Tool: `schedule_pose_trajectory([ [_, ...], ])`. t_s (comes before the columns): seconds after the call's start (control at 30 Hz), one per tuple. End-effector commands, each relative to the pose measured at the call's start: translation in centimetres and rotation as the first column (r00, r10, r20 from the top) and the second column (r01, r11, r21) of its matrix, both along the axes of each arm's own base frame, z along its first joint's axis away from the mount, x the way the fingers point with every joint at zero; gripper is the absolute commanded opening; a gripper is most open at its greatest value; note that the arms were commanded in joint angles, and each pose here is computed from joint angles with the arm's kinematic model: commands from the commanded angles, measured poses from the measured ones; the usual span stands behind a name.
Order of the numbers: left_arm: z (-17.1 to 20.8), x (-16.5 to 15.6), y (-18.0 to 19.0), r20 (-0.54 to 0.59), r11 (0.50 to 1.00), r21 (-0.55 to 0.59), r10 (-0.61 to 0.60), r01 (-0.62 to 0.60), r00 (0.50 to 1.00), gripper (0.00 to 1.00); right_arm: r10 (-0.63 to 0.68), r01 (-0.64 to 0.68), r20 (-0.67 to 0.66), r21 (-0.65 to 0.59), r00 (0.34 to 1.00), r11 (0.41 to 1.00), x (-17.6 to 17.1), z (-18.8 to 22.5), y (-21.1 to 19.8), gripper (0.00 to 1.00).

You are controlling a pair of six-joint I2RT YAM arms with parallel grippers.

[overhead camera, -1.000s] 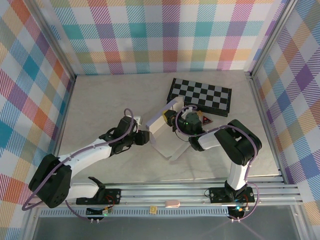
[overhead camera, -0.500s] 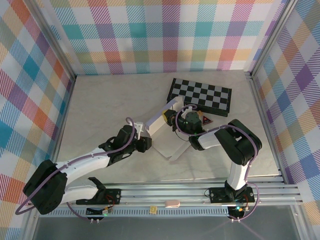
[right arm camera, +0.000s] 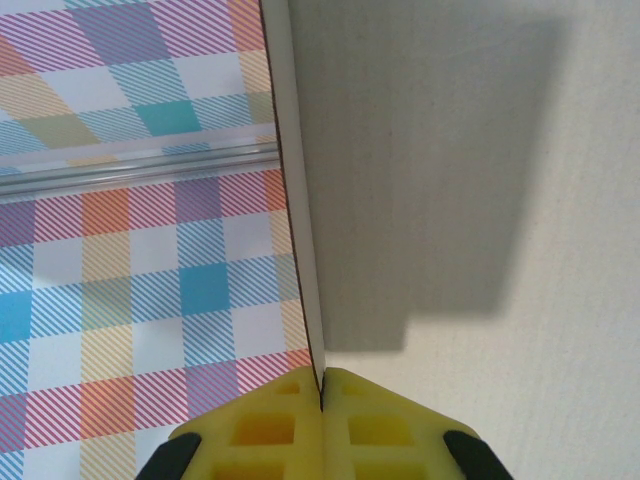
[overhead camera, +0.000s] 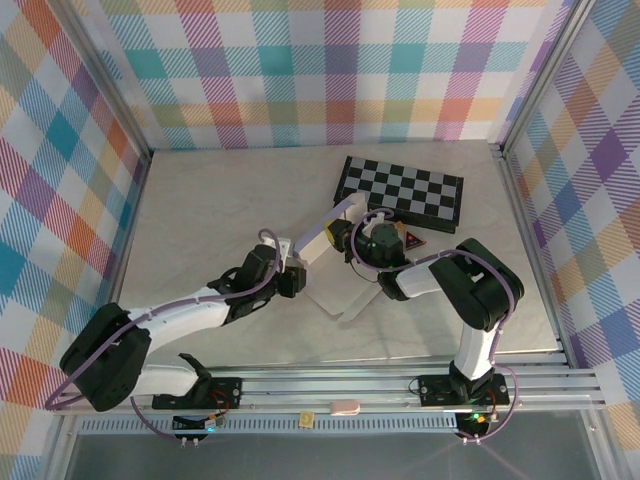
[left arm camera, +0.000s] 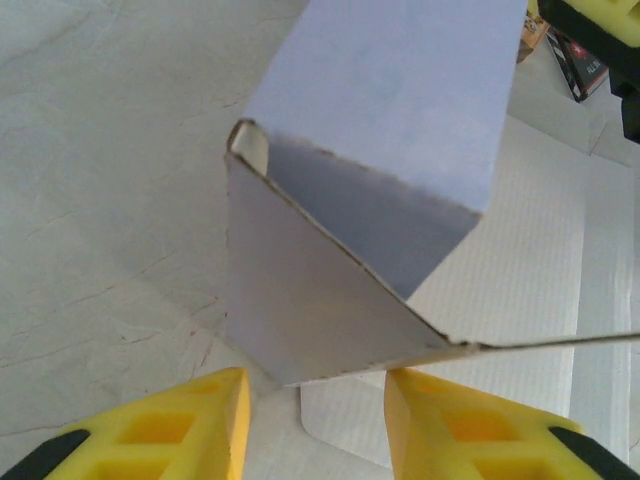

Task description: Fold the paper box

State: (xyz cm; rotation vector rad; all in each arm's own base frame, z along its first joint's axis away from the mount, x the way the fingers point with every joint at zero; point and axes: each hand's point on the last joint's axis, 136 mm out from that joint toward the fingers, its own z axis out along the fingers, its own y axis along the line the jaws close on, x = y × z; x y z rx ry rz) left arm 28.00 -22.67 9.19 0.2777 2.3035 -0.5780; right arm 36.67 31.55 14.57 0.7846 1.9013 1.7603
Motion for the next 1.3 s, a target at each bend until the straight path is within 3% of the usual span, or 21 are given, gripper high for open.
schedule_pose_trajectory([
  [0.0, 2.5, 1.6, -1.1, 0.077, 0.999, -0.044, 0.013, -0.009, 0.997, 0.41, 0.011, -0.017, -0.097, -0.062, 0.995, 0.998, -0.5, -3.1, -0.2, 0.0],
  [0.5, 1.7, 3.6, -0.7, 0.07, 0.991, -0.032, 0.131, -0.129, 0.989, 0.43, 0.016, -0.023, -0.112, -0.06, 0.994, 0.998, -0.7, -3.4, -0.1, 0.0],
  [0.93, 0.6, 4.4, -0.6, 0.078, 0.967, 0.086, 0.234, -0.24, 0.969, 0.34, 0.009, -0.016, -0.125, -0.054, 0.992, 0.998, -0.8, -3.6, 0.2, 0.0],
  [1.27, -1.9, 4.7, -1.4, 0.064, 0.943, 0.195, 0.262, -0.27, 0.963, 0.11, -0.003, -0.004, -0.133, -0.047, 0.991, 0.999, -0.7, -3.5, 0.2, 0.0],
])
